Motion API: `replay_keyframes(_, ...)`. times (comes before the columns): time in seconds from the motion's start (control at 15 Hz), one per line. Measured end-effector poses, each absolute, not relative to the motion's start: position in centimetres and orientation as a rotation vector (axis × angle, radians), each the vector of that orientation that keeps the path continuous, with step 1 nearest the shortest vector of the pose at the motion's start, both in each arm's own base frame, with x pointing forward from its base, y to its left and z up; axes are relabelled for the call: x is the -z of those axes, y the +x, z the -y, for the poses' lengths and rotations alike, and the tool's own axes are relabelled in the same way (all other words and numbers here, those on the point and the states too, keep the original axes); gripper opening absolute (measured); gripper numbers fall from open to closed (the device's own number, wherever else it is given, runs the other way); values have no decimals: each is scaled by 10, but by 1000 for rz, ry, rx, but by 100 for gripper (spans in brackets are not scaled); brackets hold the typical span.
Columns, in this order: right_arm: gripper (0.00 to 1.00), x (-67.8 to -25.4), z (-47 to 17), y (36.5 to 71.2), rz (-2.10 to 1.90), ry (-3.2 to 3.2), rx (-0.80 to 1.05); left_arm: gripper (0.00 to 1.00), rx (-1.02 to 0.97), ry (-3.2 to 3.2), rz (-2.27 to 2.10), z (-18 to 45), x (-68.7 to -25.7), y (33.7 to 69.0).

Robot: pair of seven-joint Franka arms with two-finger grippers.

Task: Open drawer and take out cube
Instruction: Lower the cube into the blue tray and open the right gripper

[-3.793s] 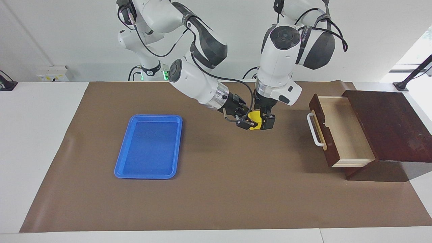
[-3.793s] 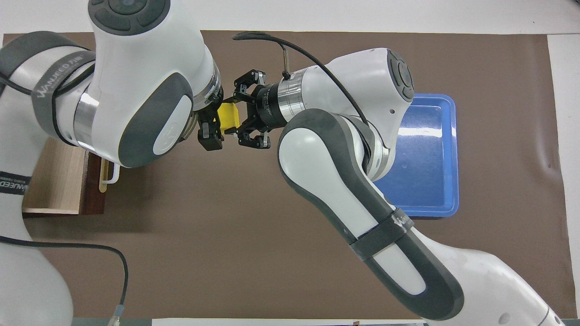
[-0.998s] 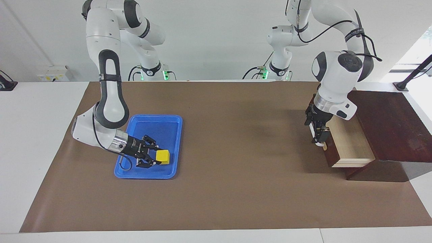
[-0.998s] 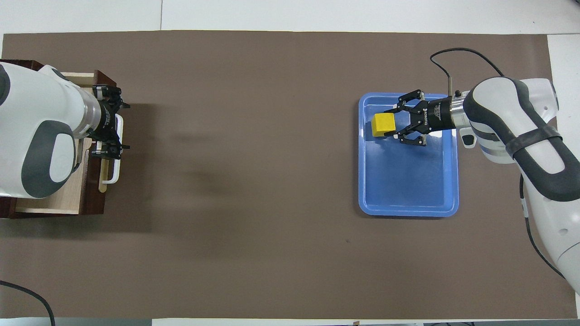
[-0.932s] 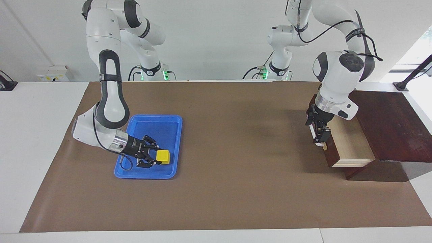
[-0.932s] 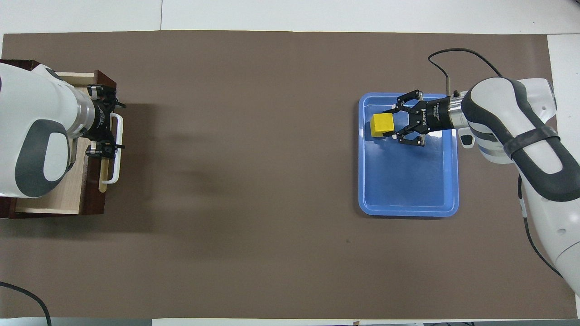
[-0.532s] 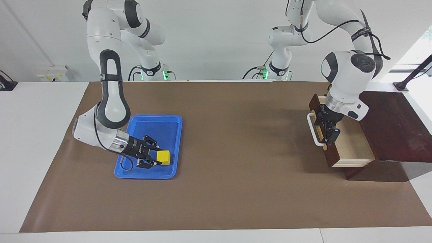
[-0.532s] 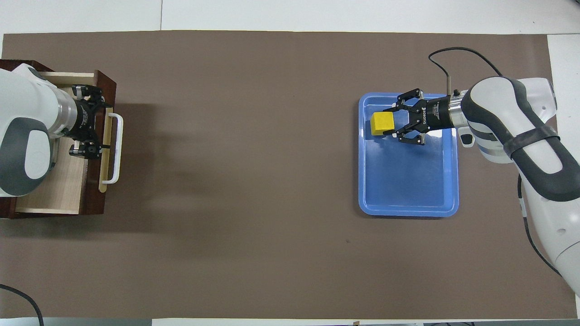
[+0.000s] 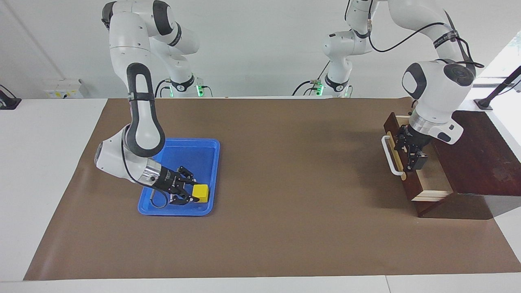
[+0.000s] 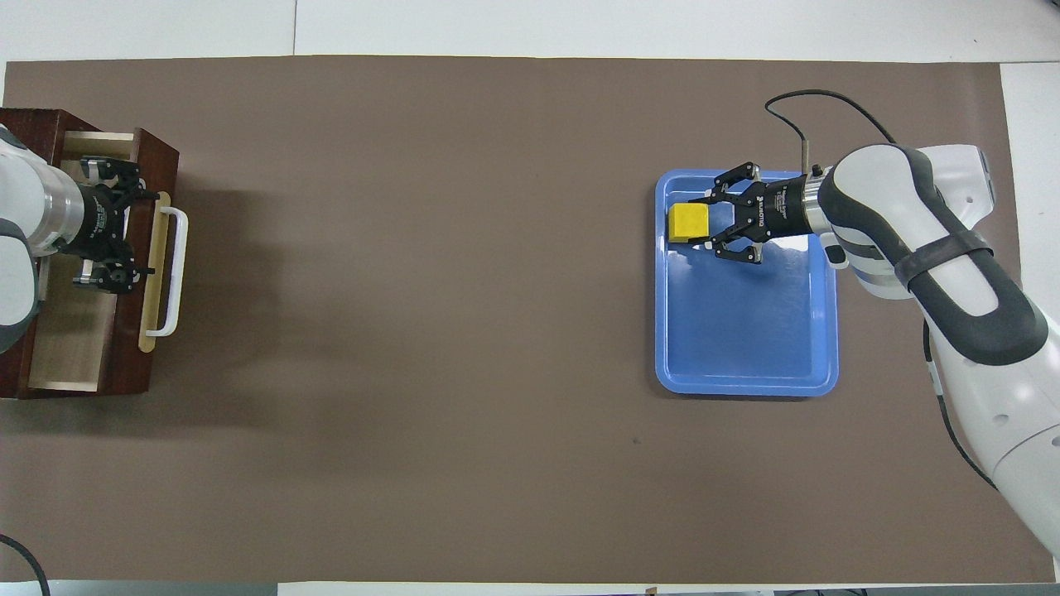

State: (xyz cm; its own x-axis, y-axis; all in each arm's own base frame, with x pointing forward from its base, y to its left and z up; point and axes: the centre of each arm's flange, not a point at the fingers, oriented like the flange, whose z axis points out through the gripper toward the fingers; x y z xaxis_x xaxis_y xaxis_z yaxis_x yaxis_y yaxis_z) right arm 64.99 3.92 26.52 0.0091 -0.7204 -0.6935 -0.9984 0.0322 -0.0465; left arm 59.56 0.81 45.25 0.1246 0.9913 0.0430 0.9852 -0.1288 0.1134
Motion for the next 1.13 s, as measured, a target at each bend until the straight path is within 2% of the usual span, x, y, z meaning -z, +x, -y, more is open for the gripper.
replay_keyframes(0.27, 59, -265, -40, 650, -1767, -1744, -653, 100, -210, 2321, -2064, -55, -453, 594)
replay_keyframes(0.53, 97, -264, -48, 650, -1780, -1740, -655, 100, -224, 2337, -2059, -83, -454, 591)
replay_keyframes(0.6, 100, -265, -49, 651, -1788, -1733, -657, 100, -226, 2339, -2058, -83, -454, 591)
replay_keyframes(0.93, 100, -280, -49, 661, -1807, -1698, -642, 100, -233, 2363, -2042, -79, -458, 592)
replay_keyframes(1.13, 100, -309, -49, 675, -1814, -1656, -612, 100, -235, 2412, -1994, -62, -486, 593)
